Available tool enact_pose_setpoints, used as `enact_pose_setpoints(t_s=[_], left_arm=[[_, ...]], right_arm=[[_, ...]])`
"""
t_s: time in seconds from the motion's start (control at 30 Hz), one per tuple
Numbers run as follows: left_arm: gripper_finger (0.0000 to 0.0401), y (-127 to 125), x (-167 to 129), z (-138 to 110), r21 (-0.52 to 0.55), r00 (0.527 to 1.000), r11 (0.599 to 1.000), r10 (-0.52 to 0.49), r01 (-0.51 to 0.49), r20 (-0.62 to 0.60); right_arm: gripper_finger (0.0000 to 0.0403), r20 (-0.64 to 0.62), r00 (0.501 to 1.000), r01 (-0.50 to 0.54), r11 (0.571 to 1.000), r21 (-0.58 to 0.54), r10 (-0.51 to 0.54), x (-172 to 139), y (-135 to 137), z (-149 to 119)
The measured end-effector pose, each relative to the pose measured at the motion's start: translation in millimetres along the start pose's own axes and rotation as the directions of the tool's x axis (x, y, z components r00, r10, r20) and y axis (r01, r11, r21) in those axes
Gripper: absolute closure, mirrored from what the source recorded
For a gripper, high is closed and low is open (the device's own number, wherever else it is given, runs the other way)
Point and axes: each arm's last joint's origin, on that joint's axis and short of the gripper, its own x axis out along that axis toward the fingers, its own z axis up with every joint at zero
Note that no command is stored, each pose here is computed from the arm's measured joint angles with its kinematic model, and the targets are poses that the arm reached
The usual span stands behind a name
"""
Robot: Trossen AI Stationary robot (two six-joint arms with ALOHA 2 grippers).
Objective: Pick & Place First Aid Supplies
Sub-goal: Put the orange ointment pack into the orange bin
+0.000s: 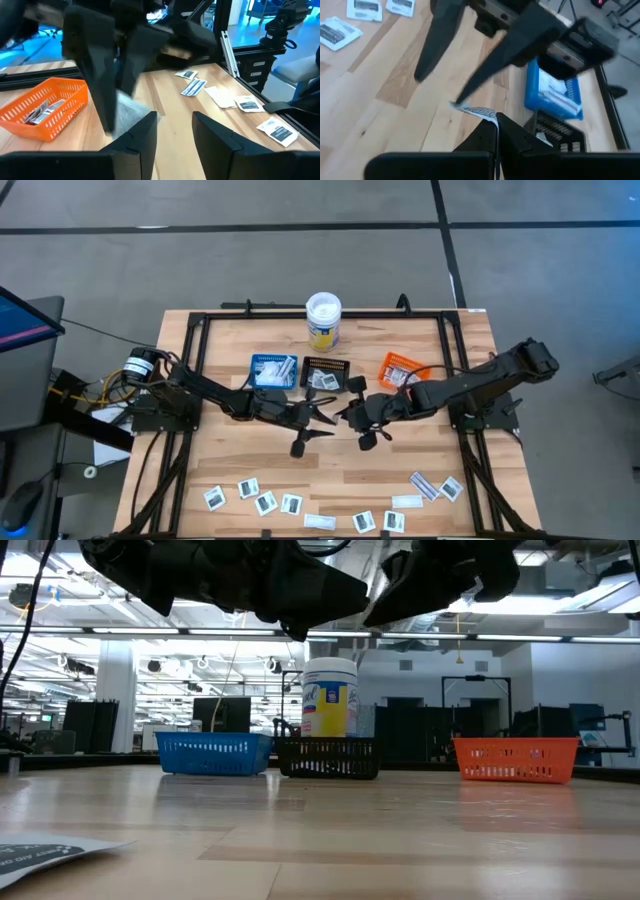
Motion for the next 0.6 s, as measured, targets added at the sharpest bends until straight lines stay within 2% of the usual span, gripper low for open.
enact_pose_setpoints(t_s=[0.23,0.4,0.6], left_arm=[[0.0280,0,0,-1,-0.023,1.000,1.000,-0.002,0.002,-0.012],[0.0280,0,0,-1,-0.026,1.000,1.000,0.003,-0.003,-0.009],[0.0280,4,0,-1,-0.021,0.991,0.991,0.134,-0.134,-0.016]], right_arm=[[0.0401,0.047,0.996,0.065,0.988,0.139,-0.072,-21,-11,8],[0.0401,0.046,0.997,0.050,0.980,0.192,-0.060,-30,-13,8],[0.0401,-0.042,0.999,0.039,0.964,0.263,-0.028,-30,-10,-1]])
